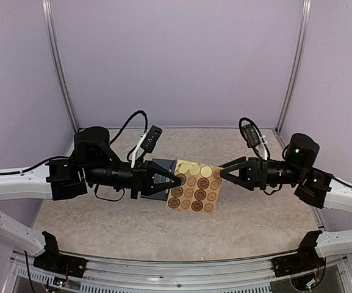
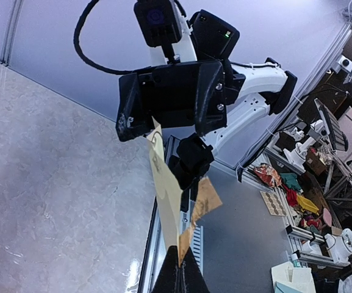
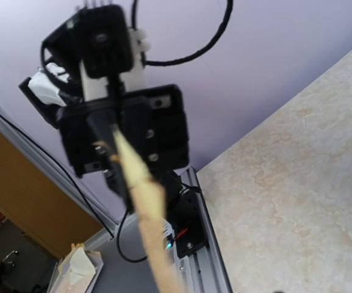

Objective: Place the letter into the envelope and seal it

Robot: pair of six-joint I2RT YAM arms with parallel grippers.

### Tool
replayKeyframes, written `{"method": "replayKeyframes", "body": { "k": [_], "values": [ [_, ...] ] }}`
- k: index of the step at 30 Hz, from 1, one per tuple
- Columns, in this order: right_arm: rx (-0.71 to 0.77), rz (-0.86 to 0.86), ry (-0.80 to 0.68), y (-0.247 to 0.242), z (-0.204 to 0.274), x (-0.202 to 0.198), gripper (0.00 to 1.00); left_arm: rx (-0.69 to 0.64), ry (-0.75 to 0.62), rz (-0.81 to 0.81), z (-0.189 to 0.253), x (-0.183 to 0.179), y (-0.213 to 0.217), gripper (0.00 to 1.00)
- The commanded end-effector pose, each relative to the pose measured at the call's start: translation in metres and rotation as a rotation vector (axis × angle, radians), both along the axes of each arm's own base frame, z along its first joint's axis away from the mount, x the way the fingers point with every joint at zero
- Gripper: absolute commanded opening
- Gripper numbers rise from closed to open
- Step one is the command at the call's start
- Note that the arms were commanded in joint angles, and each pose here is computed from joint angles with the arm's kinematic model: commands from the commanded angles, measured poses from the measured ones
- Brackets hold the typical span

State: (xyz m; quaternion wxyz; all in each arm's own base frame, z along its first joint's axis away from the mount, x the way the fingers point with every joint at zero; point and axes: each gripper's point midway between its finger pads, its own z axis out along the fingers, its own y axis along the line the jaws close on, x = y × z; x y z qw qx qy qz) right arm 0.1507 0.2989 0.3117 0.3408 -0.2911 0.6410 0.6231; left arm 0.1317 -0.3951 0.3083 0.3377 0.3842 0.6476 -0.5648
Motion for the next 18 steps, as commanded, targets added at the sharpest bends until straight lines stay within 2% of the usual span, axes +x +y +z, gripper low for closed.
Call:
{"method": "replayKeyframes", "body": {
  "k": [1,2,4,7,10,18],
  "values": [
    [0.035,0.013,-0.027,0.010,0.010,0.002,0.63,-0.095,-0.064,-0.022,0.023,-0.012,0.006,0.00],
    [0.039,0.028,-0.030,0.012,0.011,0.000,0.61,-0.097,-0.064,-0.018,0.024,-0.012,0.007,0.00],
    [0.048,0.053,-0.036,0.015,0.012,-0.003,0.52,-0.093,-0.063,-0.012,0.022,-0.011,0.008,0.00],
    [0.067,0.089,-0.043,0.017,0.016,-0.008,0.32,-0.092,-0.063,-0.005,0.022,-0.010,0.008,0.00],
    [0.090,0.115,-0.054,0.016,0.019,-0.015,0.20,-0.087,-0.059,-0.003,0.020,-0.009,0.006,0.00],
    [0.109,0.130,-0.073,0.011,0.025,-0.023,0.14,-0.075,-0.047,-0.005,0.014,-0.008,0.003,0.00]
  ]
}}
